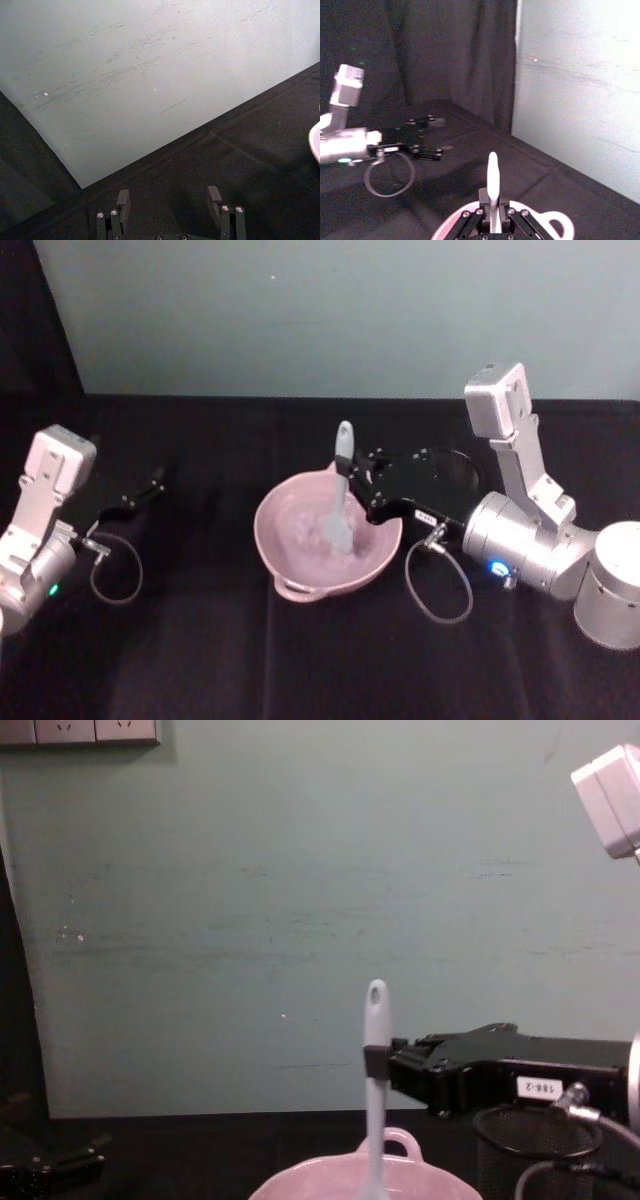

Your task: Use the one hand to pick up the spoon and stir the clear water in the bowl.

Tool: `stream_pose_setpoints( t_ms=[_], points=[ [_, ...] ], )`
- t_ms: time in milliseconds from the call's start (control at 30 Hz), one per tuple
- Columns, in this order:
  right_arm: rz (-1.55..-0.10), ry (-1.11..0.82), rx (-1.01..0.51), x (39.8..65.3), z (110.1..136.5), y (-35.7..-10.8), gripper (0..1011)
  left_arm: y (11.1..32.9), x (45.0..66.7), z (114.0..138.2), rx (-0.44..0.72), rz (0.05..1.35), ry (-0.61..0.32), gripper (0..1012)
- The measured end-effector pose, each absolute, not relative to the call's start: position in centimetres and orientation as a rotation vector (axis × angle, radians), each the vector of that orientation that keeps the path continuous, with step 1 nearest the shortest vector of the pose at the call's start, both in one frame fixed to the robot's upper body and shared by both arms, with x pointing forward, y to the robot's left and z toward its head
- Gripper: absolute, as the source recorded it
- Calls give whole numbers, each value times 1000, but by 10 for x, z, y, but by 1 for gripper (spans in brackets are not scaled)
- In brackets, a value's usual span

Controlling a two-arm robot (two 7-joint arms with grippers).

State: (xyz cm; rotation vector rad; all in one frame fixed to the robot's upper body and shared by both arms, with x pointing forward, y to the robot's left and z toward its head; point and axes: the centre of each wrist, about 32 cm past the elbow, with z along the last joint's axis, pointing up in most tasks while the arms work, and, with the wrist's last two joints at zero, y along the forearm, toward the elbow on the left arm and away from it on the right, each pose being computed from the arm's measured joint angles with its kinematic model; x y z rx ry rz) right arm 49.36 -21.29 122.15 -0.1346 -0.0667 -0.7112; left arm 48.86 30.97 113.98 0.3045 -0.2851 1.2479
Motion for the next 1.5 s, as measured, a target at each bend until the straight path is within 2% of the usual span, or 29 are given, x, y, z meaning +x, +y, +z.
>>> stream_pose_setpoints(
  t_ms=[133, 300, 467, 700, 867, 1067, 1333, 1500],
  points=[
    [-666, -43, -128, 486, 1218, -202, 110, 310, 489, 1140, 305, 1248, -285, 1011],
    [-639, -38, -124, 488, 1215, -188, 110, 310, 489, 1140, 304, 1248, -285, 1011],
    [-650, -49, -112, 503, 1211, -176, 110, 310, 489, 1140, 304, 1248, -285, 1011],
    [-696, -86, -115, 522, 1206, -173, 110, 310, 489, 1140, 304, 1248, -285, 1011],
    [-759, -116, -135, 533, 1204, -182, 110, 310, 489, 1140, 305, 1248, -285, 1011],
    [-802, -127, -157, 534, 1207, -197, 110, 310, 489, 1140, 304, 1248, -285, 1011],
    [-789, -105, -164, 513, 1214, -215, 110, 310, 489, 1140, 304, 1248, -285, 1011],
    [-751, -76, -148, 499, 1217, -216, 110, 310, 489, 1140, 304, 1248, -285, 1011]
  ],
)
